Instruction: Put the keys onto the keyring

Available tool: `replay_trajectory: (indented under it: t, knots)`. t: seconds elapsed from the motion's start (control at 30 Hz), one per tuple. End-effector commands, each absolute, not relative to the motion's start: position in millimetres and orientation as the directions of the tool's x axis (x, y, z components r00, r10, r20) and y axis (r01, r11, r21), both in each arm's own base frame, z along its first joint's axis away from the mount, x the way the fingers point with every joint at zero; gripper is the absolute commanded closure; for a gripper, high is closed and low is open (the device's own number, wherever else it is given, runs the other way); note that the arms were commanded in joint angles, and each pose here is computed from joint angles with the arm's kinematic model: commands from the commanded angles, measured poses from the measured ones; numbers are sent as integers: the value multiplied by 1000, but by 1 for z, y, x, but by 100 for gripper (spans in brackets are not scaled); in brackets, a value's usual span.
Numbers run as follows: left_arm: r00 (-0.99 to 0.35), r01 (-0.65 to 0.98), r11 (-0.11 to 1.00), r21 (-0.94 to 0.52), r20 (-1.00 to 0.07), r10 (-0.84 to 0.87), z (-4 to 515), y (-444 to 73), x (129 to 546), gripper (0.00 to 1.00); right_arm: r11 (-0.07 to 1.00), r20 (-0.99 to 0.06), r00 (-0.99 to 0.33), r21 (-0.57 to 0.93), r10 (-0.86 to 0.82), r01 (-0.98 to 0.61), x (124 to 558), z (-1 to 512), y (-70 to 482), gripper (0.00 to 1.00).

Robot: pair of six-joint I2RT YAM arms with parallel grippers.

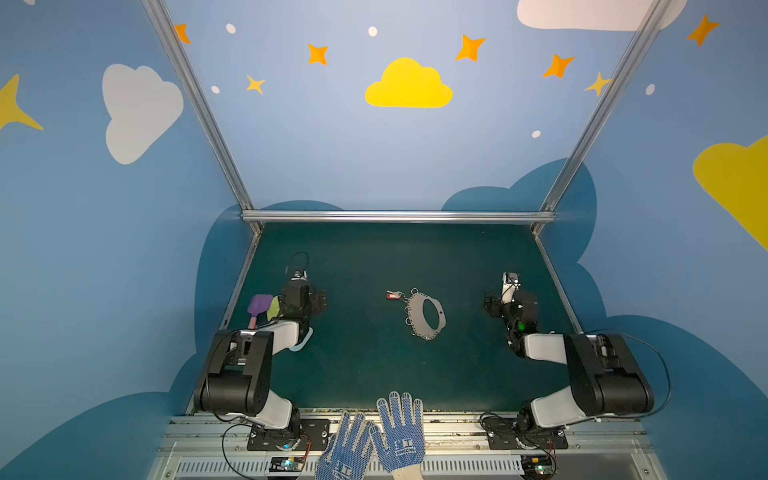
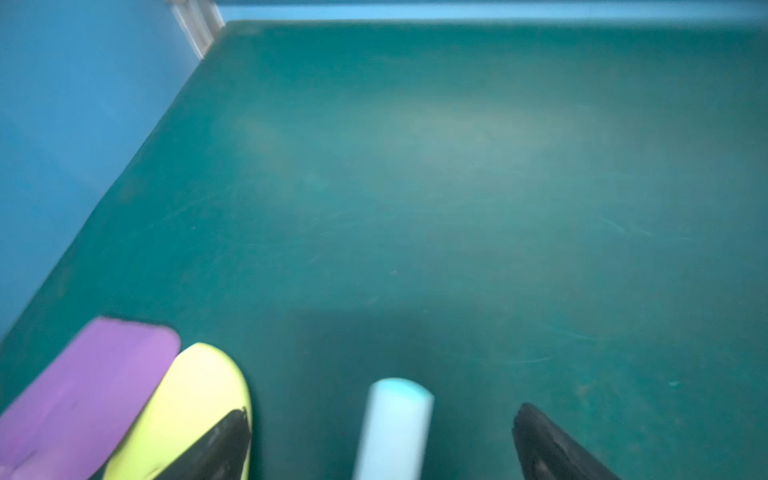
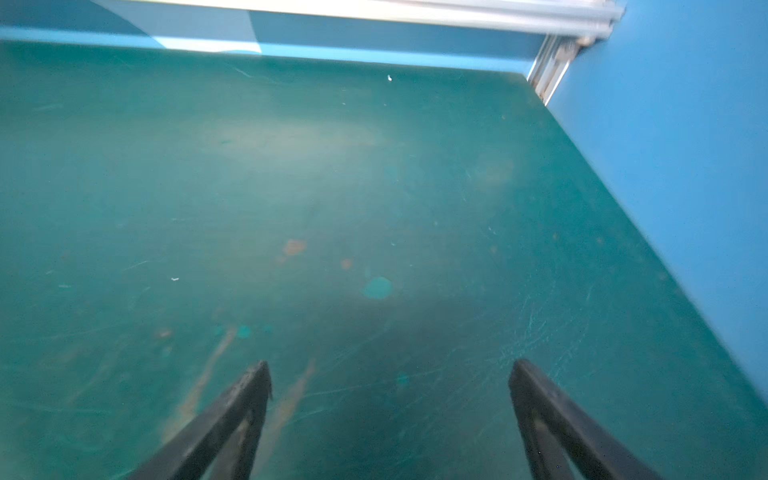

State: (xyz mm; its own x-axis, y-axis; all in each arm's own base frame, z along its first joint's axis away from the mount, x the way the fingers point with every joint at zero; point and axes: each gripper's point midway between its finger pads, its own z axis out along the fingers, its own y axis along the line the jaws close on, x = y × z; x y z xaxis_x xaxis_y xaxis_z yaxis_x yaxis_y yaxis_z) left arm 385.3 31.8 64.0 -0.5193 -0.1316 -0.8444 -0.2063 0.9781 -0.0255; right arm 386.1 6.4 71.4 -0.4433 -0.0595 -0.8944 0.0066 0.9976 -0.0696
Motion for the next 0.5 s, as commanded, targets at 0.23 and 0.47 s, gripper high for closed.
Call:
replay_trajectory:
  t: [0.23, 0.47]
  knots:
    - [-430, -130, 986, -103, -890, -149, 81, 18, 393, 0, 996, -922, -384, -5, -37, -84, 395, 90, 25, 5]
    - [-430, -129, 986, -101, -891, -148, 80, 18, 392, 0, 996, -919, -393, -3, -37, -88, 395, 90, 24, 5]
